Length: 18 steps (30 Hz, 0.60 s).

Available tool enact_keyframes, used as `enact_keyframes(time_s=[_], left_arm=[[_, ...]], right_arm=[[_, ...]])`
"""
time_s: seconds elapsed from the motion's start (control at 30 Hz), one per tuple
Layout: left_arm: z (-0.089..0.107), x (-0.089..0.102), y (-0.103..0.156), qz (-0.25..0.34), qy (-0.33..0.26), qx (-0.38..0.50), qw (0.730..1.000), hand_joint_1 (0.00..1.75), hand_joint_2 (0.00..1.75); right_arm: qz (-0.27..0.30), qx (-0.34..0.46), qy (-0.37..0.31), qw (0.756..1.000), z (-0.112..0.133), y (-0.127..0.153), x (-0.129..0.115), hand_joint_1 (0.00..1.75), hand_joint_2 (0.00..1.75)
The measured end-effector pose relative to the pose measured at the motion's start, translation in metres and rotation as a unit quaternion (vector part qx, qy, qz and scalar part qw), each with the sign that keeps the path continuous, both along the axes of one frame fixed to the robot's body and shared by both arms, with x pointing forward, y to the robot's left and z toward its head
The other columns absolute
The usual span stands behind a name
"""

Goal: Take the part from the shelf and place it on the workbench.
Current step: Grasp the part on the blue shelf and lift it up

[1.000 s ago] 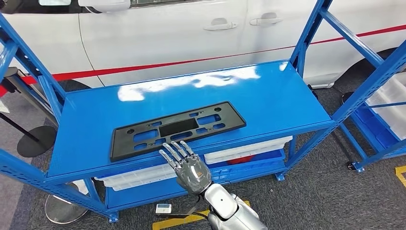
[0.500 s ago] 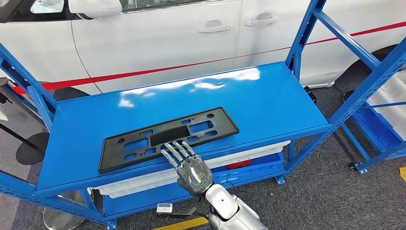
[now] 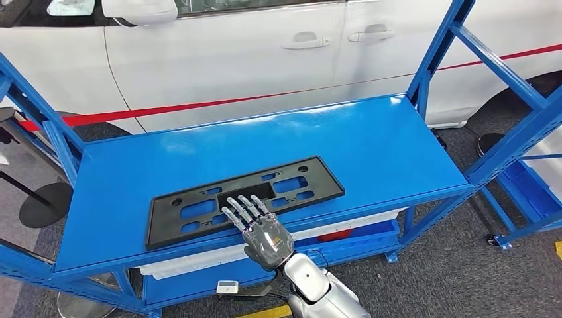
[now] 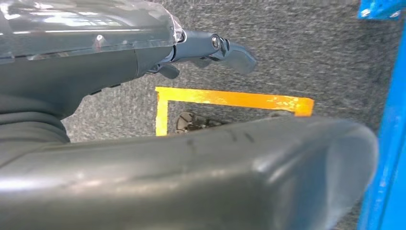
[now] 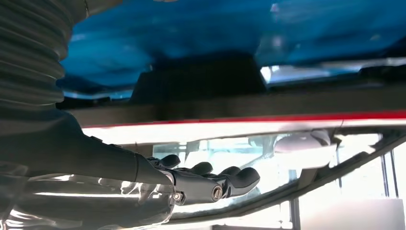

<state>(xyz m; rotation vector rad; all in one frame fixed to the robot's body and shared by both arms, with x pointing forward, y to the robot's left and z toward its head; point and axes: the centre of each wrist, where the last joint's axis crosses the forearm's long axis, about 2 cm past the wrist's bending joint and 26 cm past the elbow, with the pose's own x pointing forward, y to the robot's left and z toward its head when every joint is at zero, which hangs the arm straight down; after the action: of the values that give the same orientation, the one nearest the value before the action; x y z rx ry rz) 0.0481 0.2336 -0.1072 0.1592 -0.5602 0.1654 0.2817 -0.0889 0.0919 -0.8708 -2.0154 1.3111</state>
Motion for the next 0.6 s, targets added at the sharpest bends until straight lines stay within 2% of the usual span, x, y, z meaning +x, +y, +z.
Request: enact_keyframes(time_s=[0.6], left_arm=[[0.0,0.002,-0.002,-0.016,-0.002,-0.003,1.0,0.0,0.0]], right_arm=[[0.006,0.015,-0.004,1.0,0.023,0.01,0.01,0.0,1.75]])
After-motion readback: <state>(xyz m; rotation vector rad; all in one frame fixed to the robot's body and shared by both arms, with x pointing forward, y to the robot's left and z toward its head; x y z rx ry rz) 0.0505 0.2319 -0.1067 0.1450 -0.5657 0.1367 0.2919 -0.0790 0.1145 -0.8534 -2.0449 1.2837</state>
